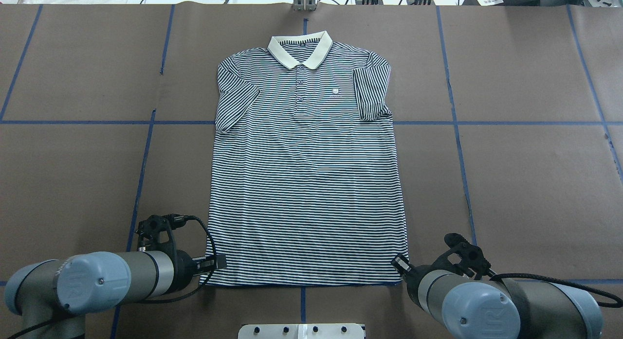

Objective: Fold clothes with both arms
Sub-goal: 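Grasp both hem corners nearest the robot with both grippers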

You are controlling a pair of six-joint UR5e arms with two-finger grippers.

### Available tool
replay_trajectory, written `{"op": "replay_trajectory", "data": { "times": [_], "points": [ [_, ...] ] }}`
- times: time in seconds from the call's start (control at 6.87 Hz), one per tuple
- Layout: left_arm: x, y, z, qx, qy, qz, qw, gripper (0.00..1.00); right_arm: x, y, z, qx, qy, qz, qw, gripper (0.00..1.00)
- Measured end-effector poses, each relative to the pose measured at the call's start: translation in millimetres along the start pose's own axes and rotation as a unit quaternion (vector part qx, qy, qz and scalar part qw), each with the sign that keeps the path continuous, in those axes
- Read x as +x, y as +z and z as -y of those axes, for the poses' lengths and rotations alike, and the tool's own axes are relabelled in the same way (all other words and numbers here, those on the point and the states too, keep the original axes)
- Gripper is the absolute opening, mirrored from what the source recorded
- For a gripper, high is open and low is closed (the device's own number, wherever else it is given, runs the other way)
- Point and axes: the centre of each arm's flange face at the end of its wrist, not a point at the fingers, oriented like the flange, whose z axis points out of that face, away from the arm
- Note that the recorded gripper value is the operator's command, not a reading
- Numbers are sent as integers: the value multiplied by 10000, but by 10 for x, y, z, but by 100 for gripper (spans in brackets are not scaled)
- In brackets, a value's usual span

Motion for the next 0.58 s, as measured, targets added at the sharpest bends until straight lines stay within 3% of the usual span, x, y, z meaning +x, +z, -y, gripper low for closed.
{"op": "replay_trajectory", "data": {
  "times": [0.29,0.44,0.58],
  "points": [
    [-50,30,-103,-64,-120,81,9999,65,4,14,-14,-2,-4,-10,10000,0],
    [-53,28,-117,-77,-138,94,9998,36,4,15,-18,-3,-5,-11,10000,0],
    [-45,13,-127,-93,-145,85,9998,0,6,17,-19,-2,-6,-13,10000,0]
  ]
}}
